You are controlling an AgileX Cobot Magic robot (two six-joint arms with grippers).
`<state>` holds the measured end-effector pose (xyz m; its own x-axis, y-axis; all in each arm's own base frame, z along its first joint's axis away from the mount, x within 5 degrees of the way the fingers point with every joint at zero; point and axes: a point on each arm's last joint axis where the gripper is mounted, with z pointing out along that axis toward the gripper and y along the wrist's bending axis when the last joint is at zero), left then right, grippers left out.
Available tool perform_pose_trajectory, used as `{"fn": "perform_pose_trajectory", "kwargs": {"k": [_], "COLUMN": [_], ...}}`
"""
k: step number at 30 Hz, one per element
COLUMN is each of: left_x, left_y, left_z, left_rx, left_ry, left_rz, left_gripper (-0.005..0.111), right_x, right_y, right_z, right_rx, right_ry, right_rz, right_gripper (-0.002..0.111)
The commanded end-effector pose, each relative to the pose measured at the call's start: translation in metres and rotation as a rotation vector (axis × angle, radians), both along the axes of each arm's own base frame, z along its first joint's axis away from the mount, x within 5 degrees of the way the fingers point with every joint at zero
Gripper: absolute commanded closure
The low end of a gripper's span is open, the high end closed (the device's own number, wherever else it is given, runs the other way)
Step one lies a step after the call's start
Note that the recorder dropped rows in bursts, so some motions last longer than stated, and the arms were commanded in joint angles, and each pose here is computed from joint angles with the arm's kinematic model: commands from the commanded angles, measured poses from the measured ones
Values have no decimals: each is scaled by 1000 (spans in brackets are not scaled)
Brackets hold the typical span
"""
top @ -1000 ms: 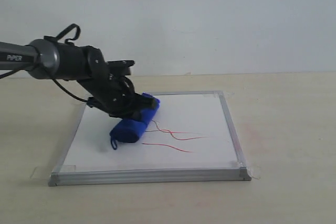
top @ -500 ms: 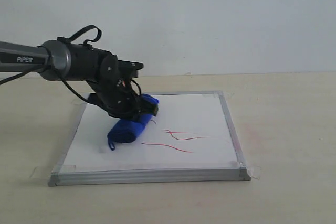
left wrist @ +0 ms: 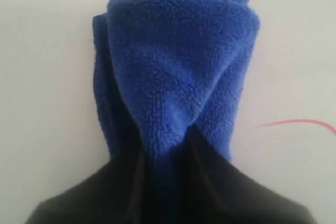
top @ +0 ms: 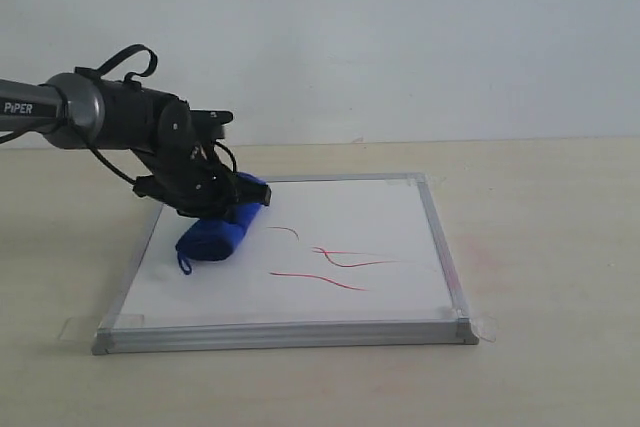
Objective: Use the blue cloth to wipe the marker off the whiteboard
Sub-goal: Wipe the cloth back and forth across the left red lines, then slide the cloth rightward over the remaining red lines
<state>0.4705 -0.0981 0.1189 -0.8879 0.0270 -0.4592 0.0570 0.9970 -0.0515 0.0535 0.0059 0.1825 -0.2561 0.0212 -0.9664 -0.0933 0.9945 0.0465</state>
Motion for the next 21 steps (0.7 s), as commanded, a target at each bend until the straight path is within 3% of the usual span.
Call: {"fn": "perform_pose_trajectory", "kwargs": {"k": [1, 14, 21], "left_x": [-3, -18, -17], "left_y": [-29, -89, -89], "left_z": [-15, -12, -11], "left_rx": [-42, -66, -46], "left_ry": [-30, -93, -118], "left_rz": [-49, -183, -205], "left_gripper": [103, 103, 103], "right_x": [0, 0, 0], "right_y": [0, 0, 0], "right_z": [1, 1, 1], "right_rx": [-4, -4, -4], "right_ry": [-10, -10, -10], "right_rz": [3, 3, 3], "right_gripper": [107, 107, 107]}}
